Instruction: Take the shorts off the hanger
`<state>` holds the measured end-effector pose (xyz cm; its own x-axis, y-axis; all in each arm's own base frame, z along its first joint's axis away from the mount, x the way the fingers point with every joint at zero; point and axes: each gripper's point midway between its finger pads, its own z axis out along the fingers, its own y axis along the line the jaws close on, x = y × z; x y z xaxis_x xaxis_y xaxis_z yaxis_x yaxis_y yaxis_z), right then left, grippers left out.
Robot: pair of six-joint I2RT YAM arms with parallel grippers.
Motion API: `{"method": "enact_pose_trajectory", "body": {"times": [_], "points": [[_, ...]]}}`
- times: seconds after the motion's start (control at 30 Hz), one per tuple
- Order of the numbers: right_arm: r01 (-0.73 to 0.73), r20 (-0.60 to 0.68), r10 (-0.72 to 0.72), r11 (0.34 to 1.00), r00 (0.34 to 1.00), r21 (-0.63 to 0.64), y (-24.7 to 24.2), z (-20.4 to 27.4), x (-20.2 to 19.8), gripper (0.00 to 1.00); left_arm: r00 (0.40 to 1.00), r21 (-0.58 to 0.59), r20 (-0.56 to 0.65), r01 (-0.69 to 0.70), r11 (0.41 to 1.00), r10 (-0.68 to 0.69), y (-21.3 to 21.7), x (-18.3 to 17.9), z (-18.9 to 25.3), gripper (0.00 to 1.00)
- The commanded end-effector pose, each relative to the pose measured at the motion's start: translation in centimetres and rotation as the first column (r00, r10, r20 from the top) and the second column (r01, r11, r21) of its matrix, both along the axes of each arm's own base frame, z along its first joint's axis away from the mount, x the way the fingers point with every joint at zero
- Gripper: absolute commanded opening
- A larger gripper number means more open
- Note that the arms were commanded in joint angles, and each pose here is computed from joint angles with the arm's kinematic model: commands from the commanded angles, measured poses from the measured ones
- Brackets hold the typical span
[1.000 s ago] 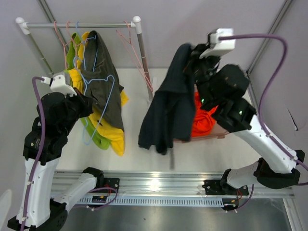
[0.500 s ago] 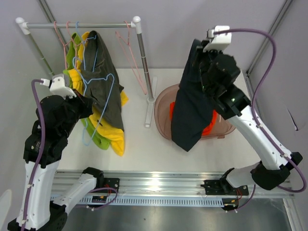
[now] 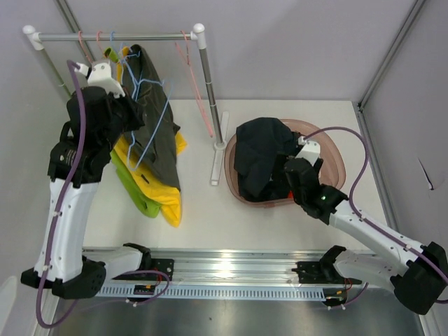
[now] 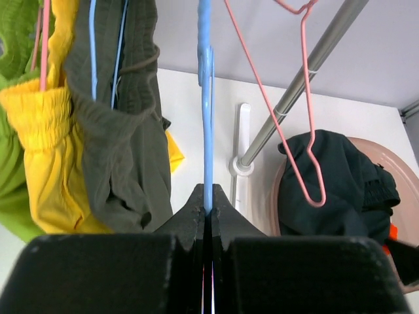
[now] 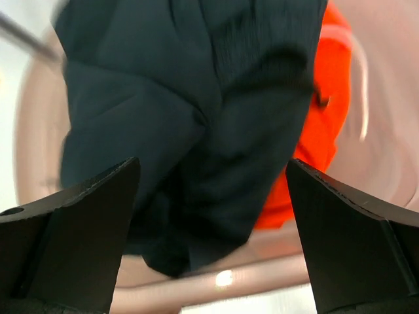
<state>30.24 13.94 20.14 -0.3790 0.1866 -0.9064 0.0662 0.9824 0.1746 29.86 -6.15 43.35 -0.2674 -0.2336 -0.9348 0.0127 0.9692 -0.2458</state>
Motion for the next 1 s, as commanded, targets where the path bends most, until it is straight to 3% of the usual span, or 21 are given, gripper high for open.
{"method": "enact_pose_trajectory", "body": {"times": [0.0, 0.07, 0.27, 0.3, 0.43, 0.6, 0.77, 0.8, 0.83, 0.97], "points": [[0.016, -0.026, -0.013, 0.993, 1.000, 0.119, 0.8, -0.9, -2.5, 0.99, 0.994, 0.031, 0.105, 0.016, 0.999, -0.019, -0.3, 2.2, 4.1, 0.00], [0.002, -0.037, 0.003, 0.992, 0.999, 0.129, 0.8, -1.9, -3.5, 0.99, 0.991, 0.040, 0.132, 0.019, 0.999, -0.024, -0.5, 3.0, 5.8, 0.00], [-0.070, -0.019, 0.075, 0.980, 0.997, 0.187, 1.6, -1.2, -5.1, 1.00, 0.995, 0.073, 0.100, 0.020, 0.997, -0.027, -1.9, 9.0, 5.6, 0.00], [-0.080, -0.020, 0.085, 0.979, 0.996, 0.189, 1.8, -1.1, -5.3, 0.99, 0.990, 0.064, 0.138, 0.020, 0.998, -0.029, -2.0, 9.2, 7.3, 0.00], [-0.102, -0.011, 0.106, 0.977, 0.994, 0.185, 1.9, -0.4, -5.9, 0.99, 0.997, 0.071, 0.071, 0.028, 0.997, -0.033, -3.3, 13.5, 4.9, 0.00], [-0.117, -0.005, 0.120, 0.973, 0.993, 0.200, 1.8, -0.4, -6.8, 0.99, 0.999, 0.064, 0.039, 0.018, 0.998, -0.020, -3.8, 15.7, 2.9, 0.00], [-0.117, -0.004, 0.121, 0.972, 0.993, 0.205, 1.5, -0.4, -7.5, 1.00, 1.000, 0.057, 0.004, 0.003, 0.998, -0.004, -3.5, 14.7, 1.6, 0.00], [-0.115, -0.005, 0.119, 0.971, 0.993, 0.208, 1.4, -0.5, -7.6, 0.99, 1.000, 0.057, 0.009, 0.003, 0.998, -0.004, -3.4, 14.3, 1.6, 0.01], [-0.114, -0.006, 0.118, 0.972, 0.993, 0.207, 1.4, -0.5, -7.7, 0.99, 1.000, 0.058, 0.007, 0.002, 0.998, -0.002, -3.4, 14.2, 1.2, 0.10], [-0.110, -0.005, 0.114, 0.972, 0.993, 0.209, 1.3, -0.3, -8.0, 0.99, 1.000, 0.064, 0.008, 0.004, 0.998, -0.004, -3.0, 13.0, 0.9, 0.26]]}}
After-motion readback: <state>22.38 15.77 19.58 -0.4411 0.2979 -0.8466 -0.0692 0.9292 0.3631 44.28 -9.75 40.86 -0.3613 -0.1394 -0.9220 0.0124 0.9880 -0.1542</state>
